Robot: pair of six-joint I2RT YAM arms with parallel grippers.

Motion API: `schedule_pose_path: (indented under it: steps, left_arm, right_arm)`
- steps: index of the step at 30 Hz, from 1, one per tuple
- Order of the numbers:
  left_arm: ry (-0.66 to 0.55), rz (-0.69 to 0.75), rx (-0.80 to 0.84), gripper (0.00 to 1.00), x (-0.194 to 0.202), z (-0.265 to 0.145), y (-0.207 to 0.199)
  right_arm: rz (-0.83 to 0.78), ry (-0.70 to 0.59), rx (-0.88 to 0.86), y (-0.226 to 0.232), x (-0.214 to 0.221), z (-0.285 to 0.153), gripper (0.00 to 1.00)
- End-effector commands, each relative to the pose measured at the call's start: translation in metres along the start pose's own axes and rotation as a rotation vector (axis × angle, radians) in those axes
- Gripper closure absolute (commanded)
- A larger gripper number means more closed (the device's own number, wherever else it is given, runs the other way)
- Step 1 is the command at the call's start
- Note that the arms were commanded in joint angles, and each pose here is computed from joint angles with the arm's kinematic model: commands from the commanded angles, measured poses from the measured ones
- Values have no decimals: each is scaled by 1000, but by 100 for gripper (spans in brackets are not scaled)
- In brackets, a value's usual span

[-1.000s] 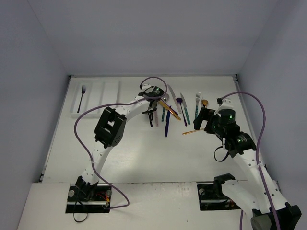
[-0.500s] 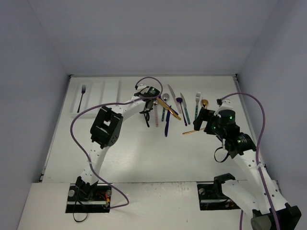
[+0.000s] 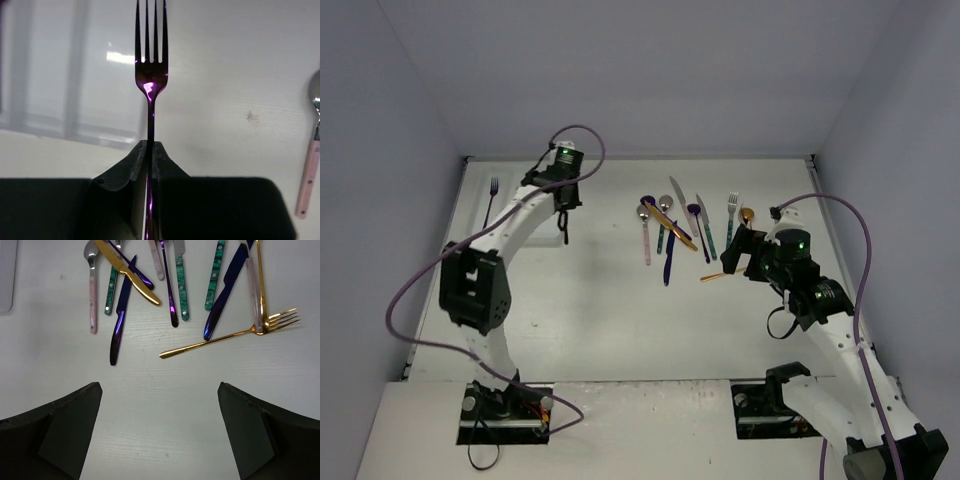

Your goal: Sort the eating utensils into containers

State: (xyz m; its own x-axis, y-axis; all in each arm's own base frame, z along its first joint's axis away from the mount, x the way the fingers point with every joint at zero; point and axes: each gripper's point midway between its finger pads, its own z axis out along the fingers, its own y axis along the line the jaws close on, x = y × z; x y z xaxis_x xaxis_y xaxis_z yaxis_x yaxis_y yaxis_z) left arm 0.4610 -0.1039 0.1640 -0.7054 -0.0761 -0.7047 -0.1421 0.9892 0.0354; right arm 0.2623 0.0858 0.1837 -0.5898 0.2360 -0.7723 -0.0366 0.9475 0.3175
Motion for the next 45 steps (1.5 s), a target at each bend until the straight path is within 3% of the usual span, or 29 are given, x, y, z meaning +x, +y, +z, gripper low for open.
schedule_pose_path:
  steps: [1,8,16,20,25,34,42,45]
  left_arm:
    - [-144,151,17,100,-54,-4,77]
    - [-155,336,-101,100,-87,51,144]
    - [-144,353,-210,100,-85,110,196]
    - [-178,252,-216,100,-85,118,225]
    - [-252,179,-181,100,-91,117,239]
    - [-176,231,-112,100,-70,148,231]
    - [-170,236,-123,100,-67,151,233]
    - [-178,222,-124,76,-70,146,232]
  right_arm:
    - [-11,-59,-87,21,-23,-7,0]
    - [-26,-47,-106,23,-18,-7,0]
    - [-17,12,-128,24,-1,-1,0]
    - [-12,24,-132,24,3,0,0]
    - [-2,37,-136,25,6,2,0]
    - [1,59,-121,22,9,7,0]
    - [1,66,-101,18,13,10,0]
    - [-9,62,-86,15,11,11,0]
